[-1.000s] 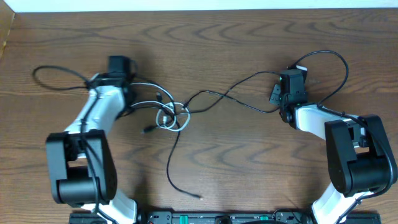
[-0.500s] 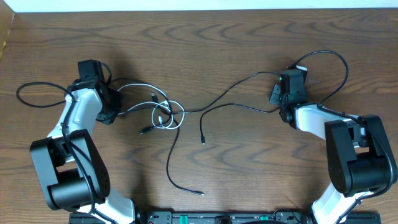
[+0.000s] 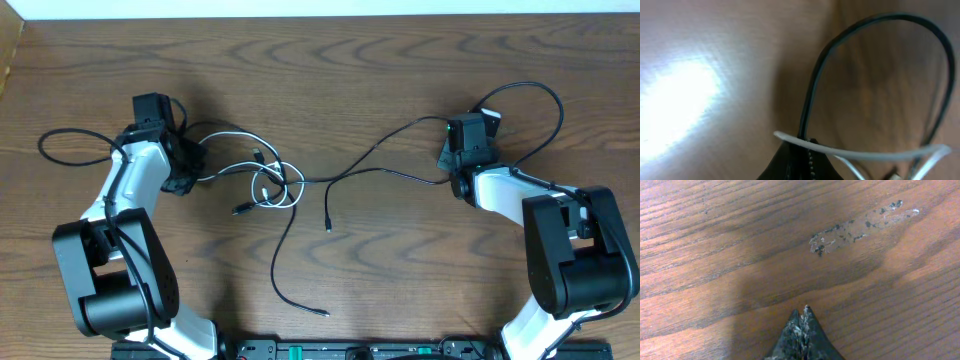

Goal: Untangle cables
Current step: 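Pull the left gripper back left, dragging the bundle leftward, then move the right gripper left and down toward the black cable at center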

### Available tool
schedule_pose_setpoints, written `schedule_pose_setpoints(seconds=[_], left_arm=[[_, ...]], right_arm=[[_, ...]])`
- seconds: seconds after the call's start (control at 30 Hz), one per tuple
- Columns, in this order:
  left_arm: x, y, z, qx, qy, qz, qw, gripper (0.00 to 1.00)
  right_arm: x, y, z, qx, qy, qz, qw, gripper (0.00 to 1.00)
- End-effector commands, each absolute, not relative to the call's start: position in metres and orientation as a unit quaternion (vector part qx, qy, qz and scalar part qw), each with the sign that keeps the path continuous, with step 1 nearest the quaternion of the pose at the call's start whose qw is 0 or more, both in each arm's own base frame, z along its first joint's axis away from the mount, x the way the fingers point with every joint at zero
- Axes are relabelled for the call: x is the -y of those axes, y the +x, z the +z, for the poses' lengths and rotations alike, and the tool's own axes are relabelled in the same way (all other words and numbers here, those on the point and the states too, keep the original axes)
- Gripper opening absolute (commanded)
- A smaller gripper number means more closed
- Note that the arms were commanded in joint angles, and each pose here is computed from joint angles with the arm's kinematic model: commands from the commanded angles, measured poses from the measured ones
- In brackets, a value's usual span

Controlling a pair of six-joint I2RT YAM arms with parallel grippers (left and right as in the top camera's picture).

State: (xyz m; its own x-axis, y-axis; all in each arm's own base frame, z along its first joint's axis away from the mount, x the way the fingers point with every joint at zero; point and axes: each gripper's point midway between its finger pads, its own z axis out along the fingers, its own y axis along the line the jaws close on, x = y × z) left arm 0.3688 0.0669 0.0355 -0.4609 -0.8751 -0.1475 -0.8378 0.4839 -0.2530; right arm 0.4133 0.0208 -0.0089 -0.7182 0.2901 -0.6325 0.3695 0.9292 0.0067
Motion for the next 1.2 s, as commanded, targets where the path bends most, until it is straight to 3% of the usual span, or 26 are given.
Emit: schedule_pose_setpoints(seconds=[0.0, 0.13, 0.23, 0.33, 0.43, 0.5, 0.87, 1.17], left_arm=[[-0.039, 0.382, 0.048, -0.882, -0.426, -0.145, 0.139, 0.08], [-0.025, 0.389, 0.052, -0.893, -0.392, -0.167, 0.148, 0.08], [-0.021, 0.391, 0.052, -0.894, -0.387, -0.167, 0.150, 0.07], [-0.021, 0.391, 0.052, -0.894, -0.387, -0.168, 0.150, 0.07], [-0.021, 0.391, 0.052, -0.894, -0.387, -0.168, 0.150, 0.08], [-0.021, 0.391, 0.052, -0.894, -0.387, -0.168, 0.150, 0.08], [-0.021, 0.391, 0.052, -0.894, -0.387, -0.167, 0.150, 0.08], [-0.021, 0.391, 0.052, -0.894, -0.387, -0.167, 0.150, 0.07]], right_arm=[[-0.044, 0.351, -0.079, -0.975, 0.123, -0.012, 0.184, 0.05], [-0.100, 0.371, -0.033, -0.974, 0.042, 0.118, 0.187, 0.15], [-0.130, 0.380, 0.011, -0.960, 0.014, 0.188, 0.205, 0.35], [-0.153, 0.386, 0.047, -0.944, -0.013, 0.233, 0.233, 0.47], [-0.169, 0.384, 0.067, -0.934, -0.031, 0.254, 0.250, 0.67], [-0.179, 0.380, 0.070, -0.933, -0.034, 0.261, 0.248, 0.75], [-0.206, 0.364, 0.066, -0.931, -0.106, 0.249, 0.245, 0.99], [-0.097, 0.361, 0.032, -0.976, 0.010, 0.009, 0.216, 0.99]])
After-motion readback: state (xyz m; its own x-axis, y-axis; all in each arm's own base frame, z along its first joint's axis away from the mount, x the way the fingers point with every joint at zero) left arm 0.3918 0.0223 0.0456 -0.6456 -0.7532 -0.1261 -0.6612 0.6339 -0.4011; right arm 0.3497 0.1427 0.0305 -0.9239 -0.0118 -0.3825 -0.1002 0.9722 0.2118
